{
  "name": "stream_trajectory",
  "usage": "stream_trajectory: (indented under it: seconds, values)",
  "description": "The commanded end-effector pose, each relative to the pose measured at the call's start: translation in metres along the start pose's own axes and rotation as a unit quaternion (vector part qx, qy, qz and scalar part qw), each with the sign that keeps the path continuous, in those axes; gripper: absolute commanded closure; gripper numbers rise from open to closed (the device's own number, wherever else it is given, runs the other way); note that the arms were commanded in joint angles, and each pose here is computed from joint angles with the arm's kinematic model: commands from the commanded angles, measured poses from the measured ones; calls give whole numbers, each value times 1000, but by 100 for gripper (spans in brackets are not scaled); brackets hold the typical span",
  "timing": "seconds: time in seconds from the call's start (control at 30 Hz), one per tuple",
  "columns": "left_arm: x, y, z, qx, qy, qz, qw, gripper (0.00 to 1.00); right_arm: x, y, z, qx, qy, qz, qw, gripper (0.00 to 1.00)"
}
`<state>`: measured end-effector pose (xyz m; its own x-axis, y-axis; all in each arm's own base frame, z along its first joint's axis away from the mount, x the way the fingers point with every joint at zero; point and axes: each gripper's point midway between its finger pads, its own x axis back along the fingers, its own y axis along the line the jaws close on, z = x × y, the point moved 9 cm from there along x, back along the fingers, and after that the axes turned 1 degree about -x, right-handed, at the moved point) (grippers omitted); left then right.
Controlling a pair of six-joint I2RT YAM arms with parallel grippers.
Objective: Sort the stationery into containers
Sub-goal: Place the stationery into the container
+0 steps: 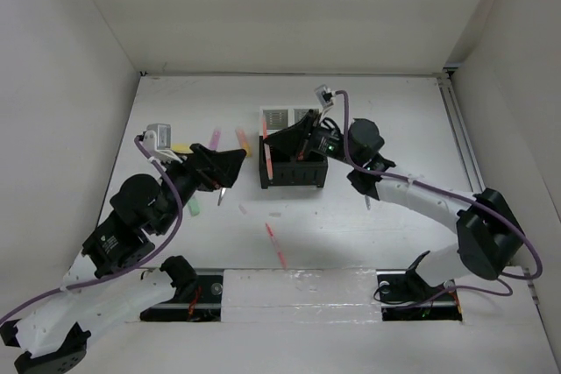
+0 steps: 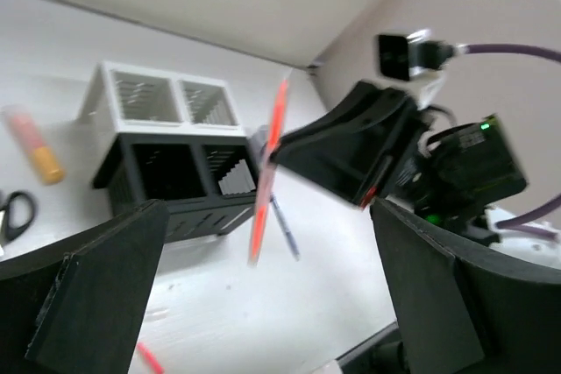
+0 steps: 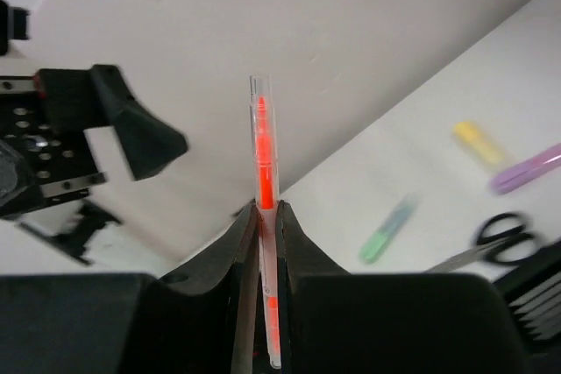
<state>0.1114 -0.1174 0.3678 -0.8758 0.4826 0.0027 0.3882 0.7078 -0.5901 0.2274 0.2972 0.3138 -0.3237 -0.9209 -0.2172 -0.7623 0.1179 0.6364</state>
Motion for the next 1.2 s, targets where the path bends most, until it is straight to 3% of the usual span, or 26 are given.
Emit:
stream_trajectory:
  seconds: [0.0,0.07,0.23,0.37,0.53,1.17]
  values:
    - [12,12,-12,-27,-11,-71,997,0,-5,-13,-50,157,-72,0,985,100]
    - [9,23,1,-55,23,-109,992,0,-9,-38,-57,220,-64,16,973,100]
    - [8,43,20,-82,38,-144,985,0,-18,-95,-102,302,-75,74,947,100]
    - [11,51,28,-90,30,-137,986,0,-29,-155,-108,296,-44,88,950,100]
    - [17,50,25,-88,19,-117,989,0,-38,-188,-108,288,-26,98,952,100]
    - [19,47,25,-90,21,-92,991,0,-48,-211,-67,267,-1,93,959,100]
